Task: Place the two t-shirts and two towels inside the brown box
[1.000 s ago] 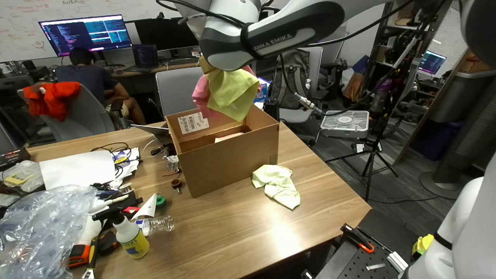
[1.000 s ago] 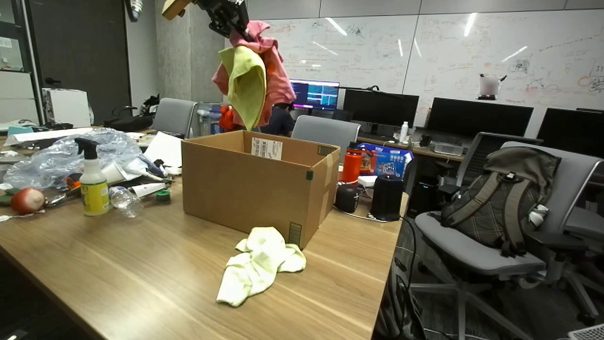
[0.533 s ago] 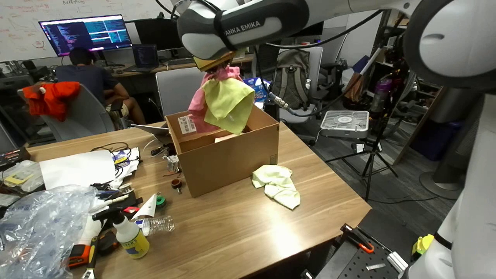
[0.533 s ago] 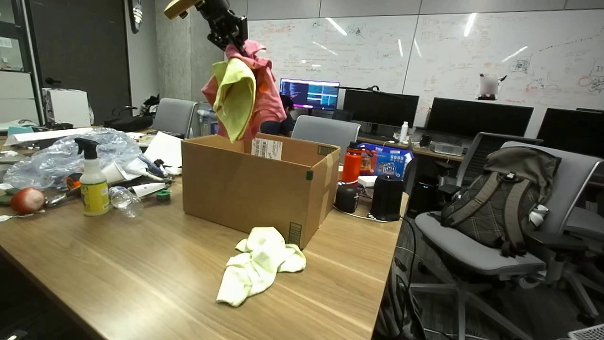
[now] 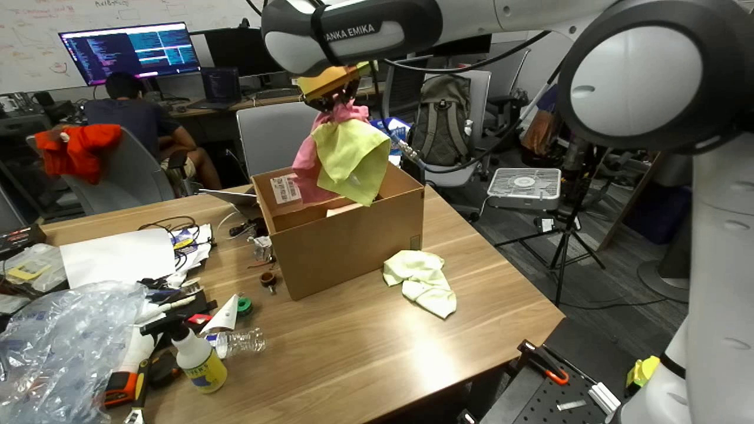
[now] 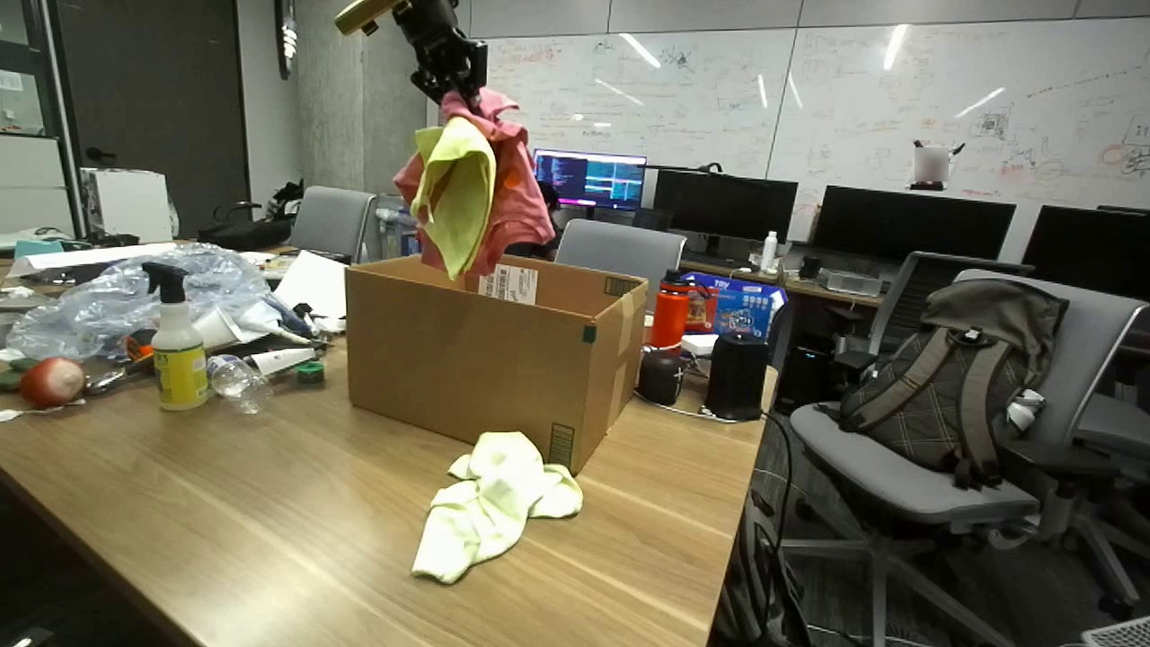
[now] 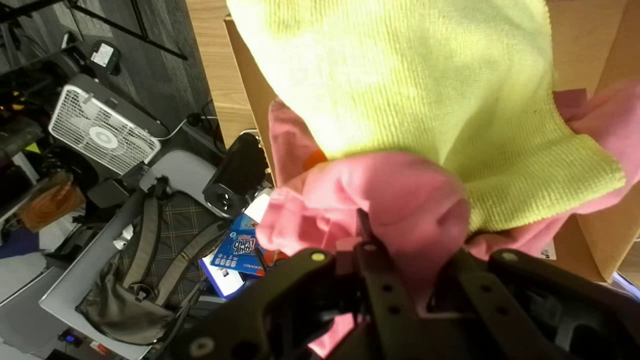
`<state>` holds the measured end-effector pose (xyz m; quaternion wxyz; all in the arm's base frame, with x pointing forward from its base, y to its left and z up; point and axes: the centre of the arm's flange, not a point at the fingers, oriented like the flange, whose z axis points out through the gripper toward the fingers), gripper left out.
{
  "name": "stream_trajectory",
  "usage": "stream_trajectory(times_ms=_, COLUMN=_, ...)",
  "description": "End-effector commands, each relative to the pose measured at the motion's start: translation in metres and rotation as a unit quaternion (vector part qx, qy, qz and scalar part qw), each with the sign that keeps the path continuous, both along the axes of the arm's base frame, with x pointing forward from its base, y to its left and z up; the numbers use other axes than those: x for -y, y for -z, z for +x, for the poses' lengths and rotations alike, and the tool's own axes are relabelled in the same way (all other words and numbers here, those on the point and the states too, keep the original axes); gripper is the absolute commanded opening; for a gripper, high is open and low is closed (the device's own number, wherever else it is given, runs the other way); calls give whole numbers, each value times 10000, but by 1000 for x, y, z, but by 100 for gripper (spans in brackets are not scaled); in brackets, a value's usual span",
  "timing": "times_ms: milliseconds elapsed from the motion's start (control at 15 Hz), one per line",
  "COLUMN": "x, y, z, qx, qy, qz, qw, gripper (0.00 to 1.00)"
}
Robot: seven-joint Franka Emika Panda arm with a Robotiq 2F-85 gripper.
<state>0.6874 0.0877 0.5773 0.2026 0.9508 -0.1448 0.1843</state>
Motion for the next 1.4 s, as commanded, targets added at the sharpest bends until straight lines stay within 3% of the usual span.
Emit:
stream_trajectory(times_ms=0, x=5, y=-14, z=23, qx=53, qy=65, qz=-58, qw=9999, gripper=4)
stream_trajectory(times_ms=467, x=5, y=-7, z=47, qx=606, qy=-101, qz=-92, qw=9981, gripper=4)
stream_trajectory(times_ms=800, x=6, y=3, z=58, qx=658, qy=-158, qz=-52, qw=9977, gripper=4)
stream_trajectory(times_ms=867, x=8, y=4, z=59, qx=634, qy=-131, qz=-29, qw=9979, gripper=40)
stream_trajectory(times_ms=933, x=9, y=6, z=60, qx=574, qy=-143, qz=-33, qw=9982, gripper=42)
stream_trajectory(times_ms=1333, x=22, y=12, z=52, qx=490, qy=-9, qz=-48, qw=9988, gripper=86)
